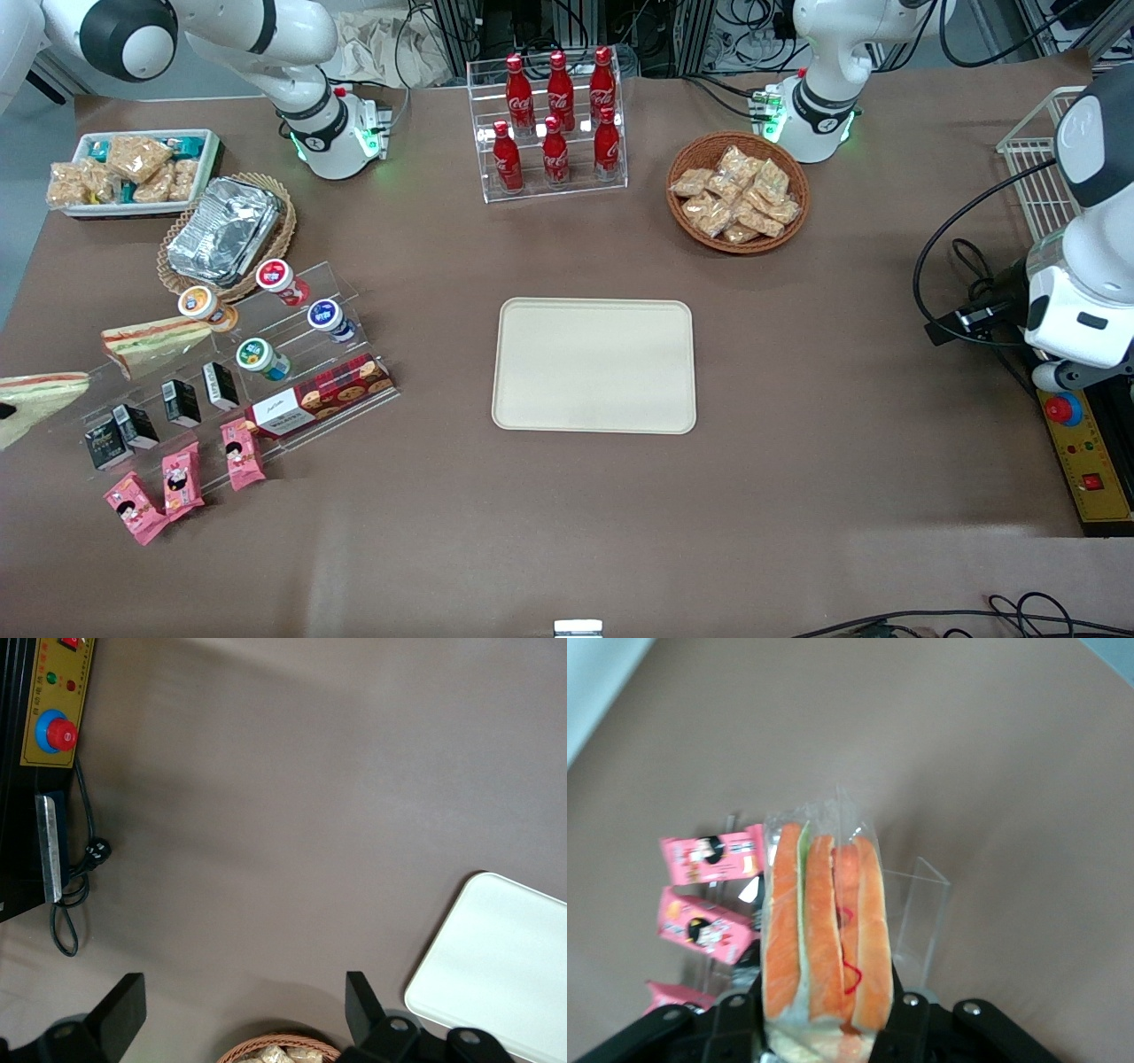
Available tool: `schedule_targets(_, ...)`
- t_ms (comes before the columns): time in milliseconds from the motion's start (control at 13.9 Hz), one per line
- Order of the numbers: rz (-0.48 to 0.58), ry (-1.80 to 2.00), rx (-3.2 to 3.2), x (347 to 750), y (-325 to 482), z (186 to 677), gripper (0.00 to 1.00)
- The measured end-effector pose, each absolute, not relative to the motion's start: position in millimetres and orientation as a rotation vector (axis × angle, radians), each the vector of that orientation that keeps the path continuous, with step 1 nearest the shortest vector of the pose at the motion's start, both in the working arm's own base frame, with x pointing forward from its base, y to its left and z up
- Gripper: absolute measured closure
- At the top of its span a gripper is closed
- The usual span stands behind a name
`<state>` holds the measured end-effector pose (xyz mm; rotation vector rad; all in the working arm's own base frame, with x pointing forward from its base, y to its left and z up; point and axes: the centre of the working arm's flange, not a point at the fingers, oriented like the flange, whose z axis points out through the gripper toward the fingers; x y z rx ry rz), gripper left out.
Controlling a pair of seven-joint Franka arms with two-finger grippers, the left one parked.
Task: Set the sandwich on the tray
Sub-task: 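Close the right gripper on the sandwich and lift it from the rack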
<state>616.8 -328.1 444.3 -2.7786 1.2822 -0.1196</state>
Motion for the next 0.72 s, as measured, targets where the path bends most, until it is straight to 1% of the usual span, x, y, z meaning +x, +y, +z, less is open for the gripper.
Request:
schedule_targets(144,-0.168,1.144,-2.831,626.4,-305.0,465.8,0.52)
schedule_targets(359,-0.186,0.958,-2.923,638.2,-257.8,499.2,0.52)
schedule_targets(575,-0.17,0.798,-2.955,646.0,-197.5,526.4,0.52)
schedule_targets(719,-0.123,0.658,-3.028,649.3,-151.8,535.8,0.51)
